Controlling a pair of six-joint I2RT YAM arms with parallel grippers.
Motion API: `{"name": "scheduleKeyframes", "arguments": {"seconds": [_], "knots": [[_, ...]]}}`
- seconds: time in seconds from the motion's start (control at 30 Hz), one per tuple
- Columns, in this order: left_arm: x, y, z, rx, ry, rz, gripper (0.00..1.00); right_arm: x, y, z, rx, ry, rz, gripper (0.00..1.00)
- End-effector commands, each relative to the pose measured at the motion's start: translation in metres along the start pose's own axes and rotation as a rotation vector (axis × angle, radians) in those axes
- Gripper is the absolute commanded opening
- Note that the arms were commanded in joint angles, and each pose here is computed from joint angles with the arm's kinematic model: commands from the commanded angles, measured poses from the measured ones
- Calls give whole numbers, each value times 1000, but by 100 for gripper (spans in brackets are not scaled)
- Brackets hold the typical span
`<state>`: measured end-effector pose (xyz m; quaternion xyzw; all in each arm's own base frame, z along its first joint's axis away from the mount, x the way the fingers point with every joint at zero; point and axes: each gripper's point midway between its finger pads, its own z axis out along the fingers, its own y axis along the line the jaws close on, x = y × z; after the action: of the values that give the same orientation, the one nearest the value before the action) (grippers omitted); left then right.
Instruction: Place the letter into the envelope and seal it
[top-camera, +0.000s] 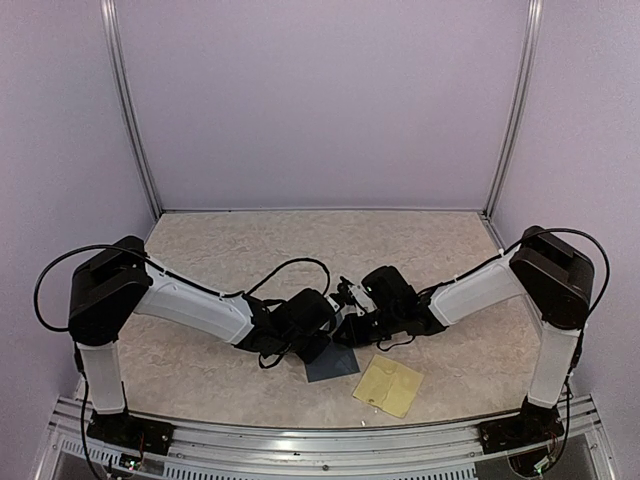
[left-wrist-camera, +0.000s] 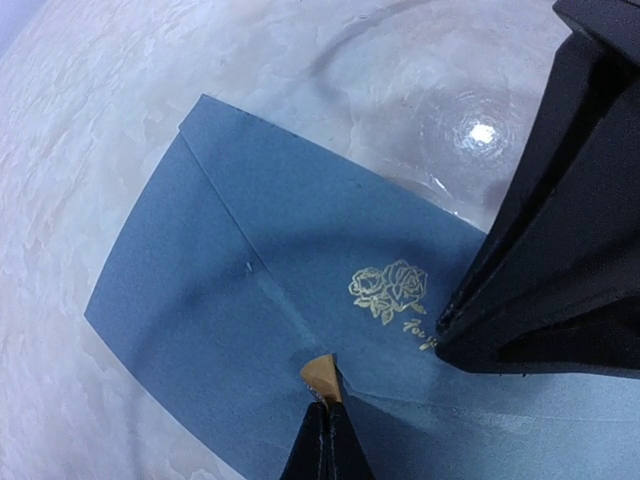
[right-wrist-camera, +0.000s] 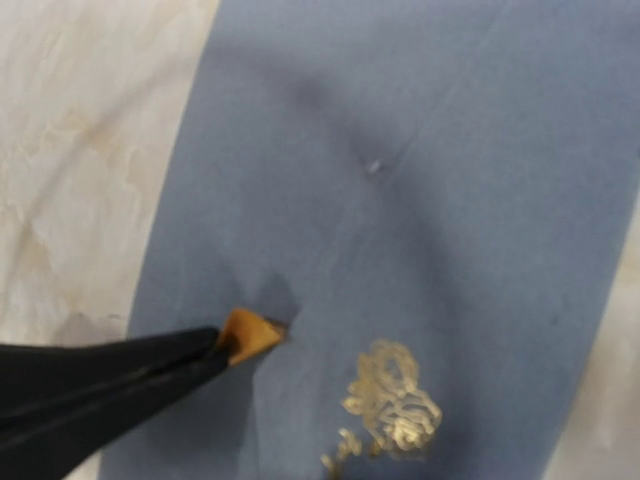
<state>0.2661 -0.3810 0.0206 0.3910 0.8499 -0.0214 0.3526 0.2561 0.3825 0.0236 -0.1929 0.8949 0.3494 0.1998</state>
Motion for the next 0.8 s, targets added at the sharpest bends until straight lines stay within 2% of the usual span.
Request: {"name": "scheduleKeyframes", "arguments": {"seconds": [0.0, 0.33, 0.5, 0.77], "knots": [[-3, -15, 4, 50, 3, 16, 0, 31, -16, 6, 46, 90, 24, 4], [1, -20, 3, 82, 15, 15, 1, 32, -17, 6, 50, 91, 29, 4], [1, -22, 1, 99, 16, 9, 15, 32, -18, 6, 51, 91, 31, 4], [-2, -22, -6, 113, 1, -10, 30, 32, -18, 5, 55, 91, 32, 4]]}}
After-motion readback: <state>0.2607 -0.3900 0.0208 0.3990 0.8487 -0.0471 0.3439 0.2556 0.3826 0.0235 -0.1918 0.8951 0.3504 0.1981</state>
